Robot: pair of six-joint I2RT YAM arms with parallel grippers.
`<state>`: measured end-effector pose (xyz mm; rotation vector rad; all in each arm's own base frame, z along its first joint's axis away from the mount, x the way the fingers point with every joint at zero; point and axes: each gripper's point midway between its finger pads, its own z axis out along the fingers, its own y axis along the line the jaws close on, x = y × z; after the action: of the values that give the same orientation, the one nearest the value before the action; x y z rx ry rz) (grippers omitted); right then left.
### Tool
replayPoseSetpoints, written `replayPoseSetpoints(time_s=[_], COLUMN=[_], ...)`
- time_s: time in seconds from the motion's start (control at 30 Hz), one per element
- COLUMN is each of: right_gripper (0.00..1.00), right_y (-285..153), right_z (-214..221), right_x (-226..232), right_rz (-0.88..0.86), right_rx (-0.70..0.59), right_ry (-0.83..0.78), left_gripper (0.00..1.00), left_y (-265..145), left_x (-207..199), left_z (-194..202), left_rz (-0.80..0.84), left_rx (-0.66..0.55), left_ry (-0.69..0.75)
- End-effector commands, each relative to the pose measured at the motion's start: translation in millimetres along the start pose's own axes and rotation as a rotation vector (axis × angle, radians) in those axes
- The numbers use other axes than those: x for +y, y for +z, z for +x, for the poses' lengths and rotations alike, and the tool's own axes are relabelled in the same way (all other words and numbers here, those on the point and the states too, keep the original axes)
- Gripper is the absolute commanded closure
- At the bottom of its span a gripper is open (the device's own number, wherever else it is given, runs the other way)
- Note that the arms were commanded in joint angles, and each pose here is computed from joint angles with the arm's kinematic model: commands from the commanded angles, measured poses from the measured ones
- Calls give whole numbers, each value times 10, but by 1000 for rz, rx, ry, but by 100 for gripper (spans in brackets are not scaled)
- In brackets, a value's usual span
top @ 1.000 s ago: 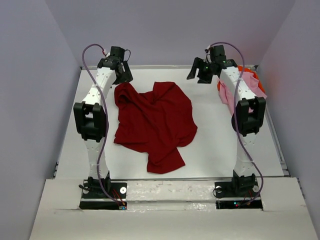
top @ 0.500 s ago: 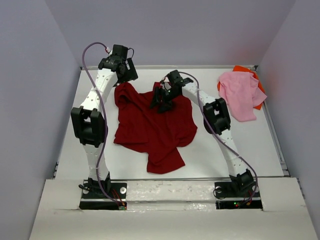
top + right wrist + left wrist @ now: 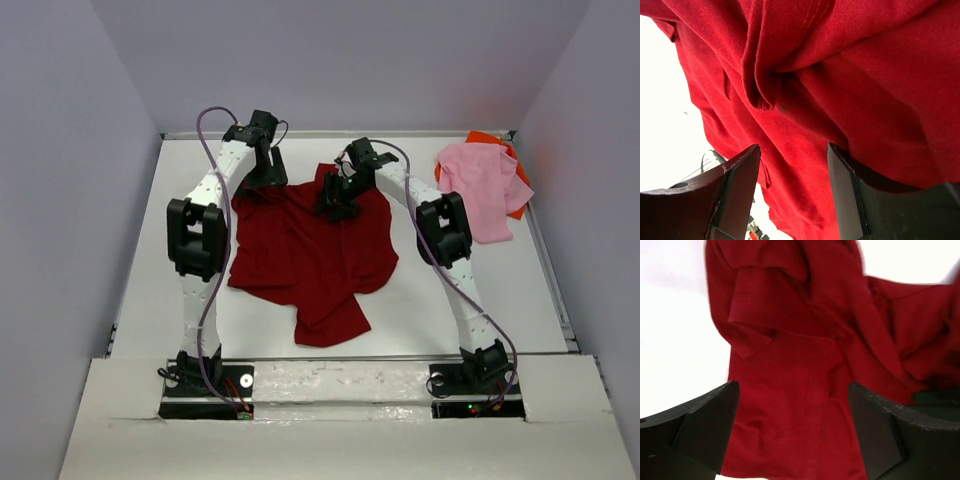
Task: Fold and stack the t-shirts
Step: Flatten out the tshirt
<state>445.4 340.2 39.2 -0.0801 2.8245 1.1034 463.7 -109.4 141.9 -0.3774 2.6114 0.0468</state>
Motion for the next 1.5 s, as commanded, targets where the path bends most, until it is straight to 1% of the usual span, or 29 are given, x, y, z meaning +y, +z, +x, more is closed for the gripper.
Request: replayPoseSetpoints(time_s=[0.0, 0.07, 0.1, 0.13, 0.17, 0.2, 0.23, 0.27, 0.33, 0.37, 0.4, 0.43, 0.47, 0.53, 0.57, 0.6, 0.63, 0.7, 0.77, 0.83, 0.87, 0.9, 0.93, 1.0, 1.13, 1.17, 1.37, 1.47], right_gripper=[37, 37, 37, 37, 37, 37, 37, 37, 37, 37, 37, 37, 37, 37, 37, 37, 37, 37, 37, 37, 37, 37, 37, 37, 37, 37, 37, 37], right_y=[35, 19, 14, -16, -19, -21, -26, -30, -70, -74, -107, -111, -107, -107, -105, -129, -131, -121, -111, -133, -158, -156, -154, -178, -201, -195, -180, -191], right_z=[94, 84, 79, 49, 51, 50, 55, 49, 25, 23, -6, -3, 9, 24, 30, 11, 19, 31, 23, -14, -56, -66, -73, -110, -137, -137, -124, -143], right_x=[-553, -524, -523, -544, -540, -529, -516, -509, -525, -512, -534, -529, -530, -535, -536, -574, -581, -582, -583, -600, -619, -610, -603, -628, -659, -662, -677, -729], right_rz=[183, 174, 176, 173, 171, 166, 160, 158, 156, 150, 149, 146, 143, 143, 141, 143, 145, 139, 137, 131, 128, 124, 121, 119, 118, 116, 116, 120], right_rx=[8, 5, 3, -5, -5, -6, -4, -6, -13, -13, -20, -19, -14, -10, -8, -12, -11, -9, -10, -16, -24, -25, -25, -29, -33, -33, -26, -29], right_ry=[1, -7, -8, -5, -5, -8, -10, -12, -8, -11, -7, -10, -10, -9, -13, -6, -8, -7, -7, 0, 5, 5, 3, 8, 11, 8, 6, 16], left_gripper=[1, 1, 1, 1, 1, 1, 1, 1, 1, 1, 1, 1, 1, 1, 1, 1, 1, 1, 1, 1, 1, 1, 1, 1, 1, 1, 1, 1], left_y=[260, 328, 316, 358, 439, 407, 453, 460, 392, 388, 333, 173, 26, -91, -97, -293, -372, -502, -527, -427, -411, -321, -319, -222, -148, -156, -64, 67], left_x=[186, 268, 284, 209, 232, 203, 150, 166, 194, 158, 103, 59, 16, 22, 51, 63, 66, 87, 100, 116, 99, 117, 92, 81, 117, 131, 147, 105], left_z=[384, 555, 568, 526, 664, 635, 582, 562, 457, 388, 346, 101, 140, 55, 21, -88, -205, -239, -249, -143, -158, -47, -72, 37, 43, -7, -23, 109], left_rz=[-116, -148, -144, -96, -66, 26, 78, 91, 97, 126, 177, 254, 323, 388, 429, 475, 511, 536, 539, 550, 575, 582, 612, 624, 608, 620, 630, 635], left_rx=[161, 214, 212, 188, 229, 249, 234, 228, 178, 137, 125, 30, 25, -25, -65, -122, -172, -214, -217, -171, -167, -128, -130, -86, -81, -101, -86, -19], left_ry=[60, 52, 34, -10, -43, -113, -165, -183, -200, -213, -242, -283, -331, -402, -434, -456, -497, -516, -546, -575, -606, -629, -657, -679, -707, -714, -756, -785])
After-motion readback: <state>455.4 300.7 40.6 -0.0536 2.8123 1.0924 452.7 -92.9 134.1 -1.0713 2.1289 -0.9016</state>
